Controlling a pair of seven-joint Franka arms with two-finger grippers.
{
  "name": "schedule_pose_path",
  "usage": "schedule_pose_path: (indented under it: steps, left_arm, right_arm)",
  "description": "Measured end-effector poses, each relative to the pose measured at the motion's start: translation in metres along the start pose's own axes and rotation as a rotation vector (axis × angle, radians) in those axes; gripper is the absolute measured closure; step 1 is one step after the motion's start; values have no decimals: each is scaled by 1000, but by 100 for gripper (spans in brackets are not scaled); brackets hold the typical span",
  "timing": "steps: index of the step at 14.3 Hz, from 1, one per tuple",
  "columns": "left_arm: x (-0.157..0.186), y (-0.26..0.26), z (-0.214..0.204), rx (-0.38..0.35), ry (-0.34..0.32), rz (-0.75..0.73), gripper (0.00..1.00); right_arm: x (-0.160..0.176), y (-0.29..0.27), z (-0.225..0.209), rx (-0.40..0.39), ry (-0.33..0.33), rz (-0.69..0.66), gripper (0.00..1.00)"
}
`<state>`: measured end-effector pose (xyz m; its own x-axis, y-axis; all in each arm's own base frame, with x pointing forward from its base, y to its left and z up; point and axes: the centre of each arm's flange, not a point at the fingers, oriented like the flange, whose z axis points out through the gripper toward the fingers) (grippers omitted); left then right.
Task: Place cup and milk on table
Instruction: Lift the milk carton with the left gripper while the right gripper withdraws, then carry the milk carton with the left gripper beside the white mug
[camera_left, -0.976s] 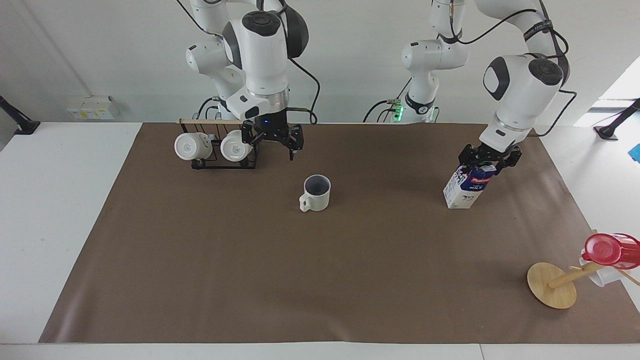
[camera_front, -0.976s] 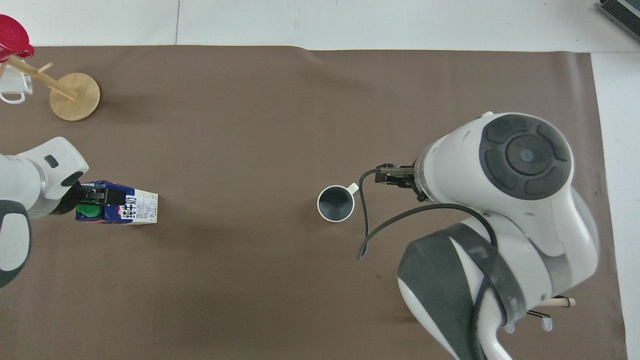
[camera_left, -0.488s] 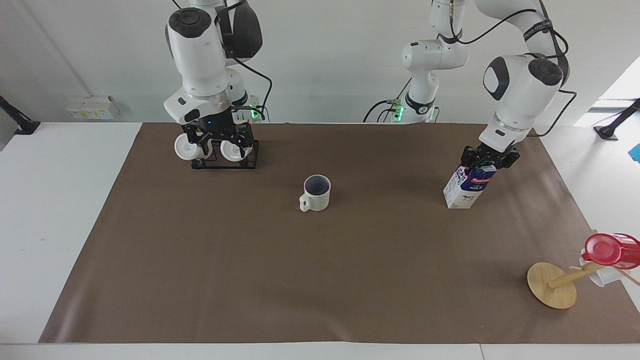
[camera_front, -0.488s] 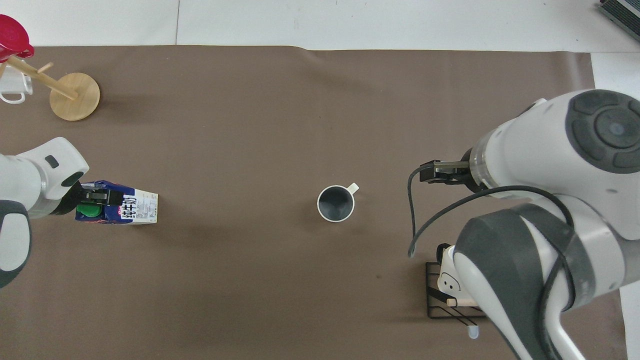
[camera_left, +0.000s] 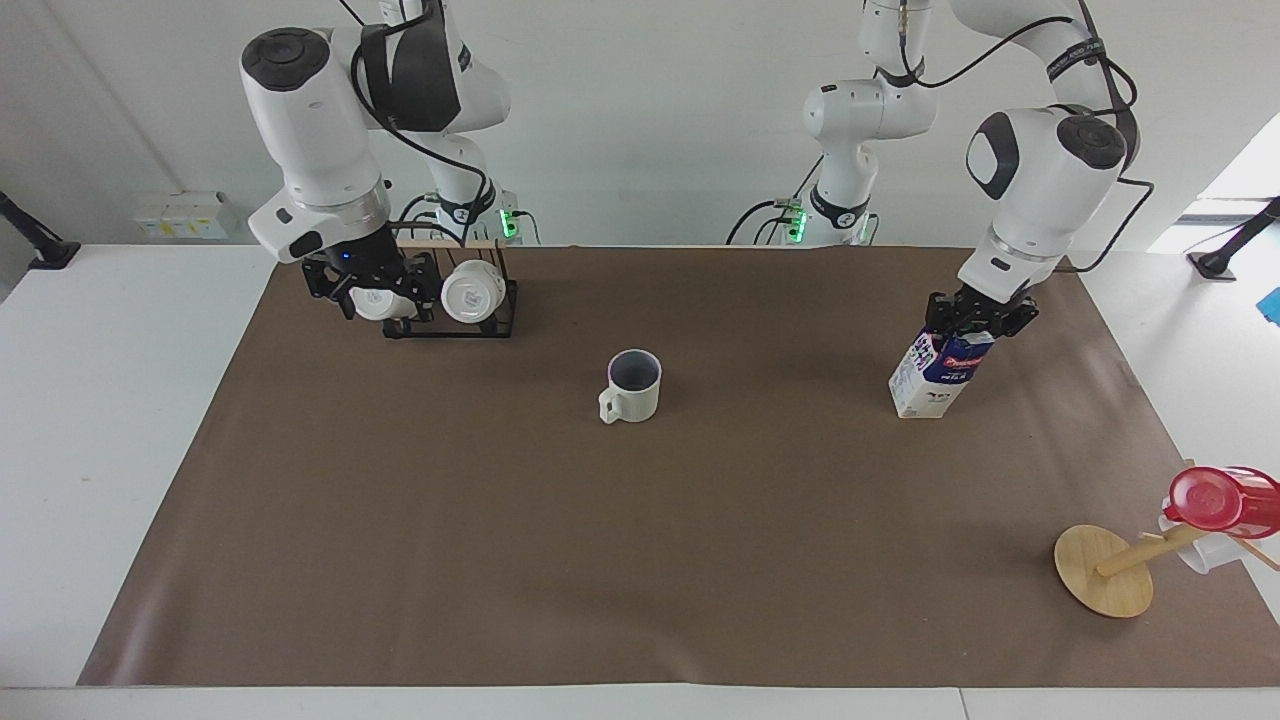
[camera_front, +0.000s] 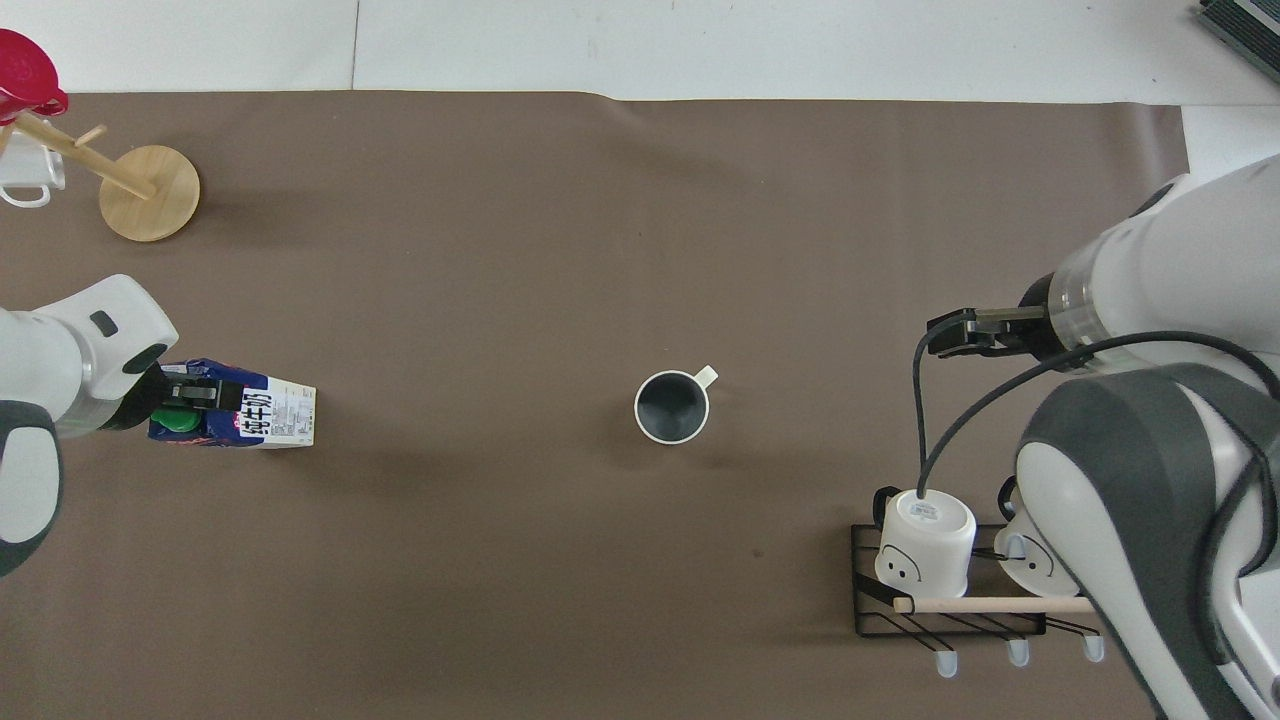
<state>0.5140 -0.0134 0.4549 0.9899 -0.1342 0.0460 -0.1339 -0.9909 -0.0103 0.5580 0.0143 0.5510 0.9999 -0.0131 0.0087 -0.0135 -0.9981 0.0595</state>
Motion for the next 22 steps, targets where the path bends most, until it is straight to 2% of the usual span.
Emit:
schedule_pose_path:
  steps: [5,9,11,16,19,22]
  left_arm:
    - [6,0,-17,2,18,1,50]
    - [17,5,-54,-13,14,-25,50]
    - [23,16,-67,-22,14,-50,50]
    - [28,103,-78,-34,6,-126,53]
    - [22,164,-86,-43,13,-157,54]
    - [14,206,-84,-49,13,-175,54]
  right_arm:
    - [3,41,-7,14,25,42,0]
    - [3,55,-40,15,86,66,0]
    - [-1,57,-57,16,92,69,0]
    - [-17,60,-98,18,60,74,0]
    - [-41,62,-124,24,41,75,0]
    - [-60,61,-130,30,3,71,0]
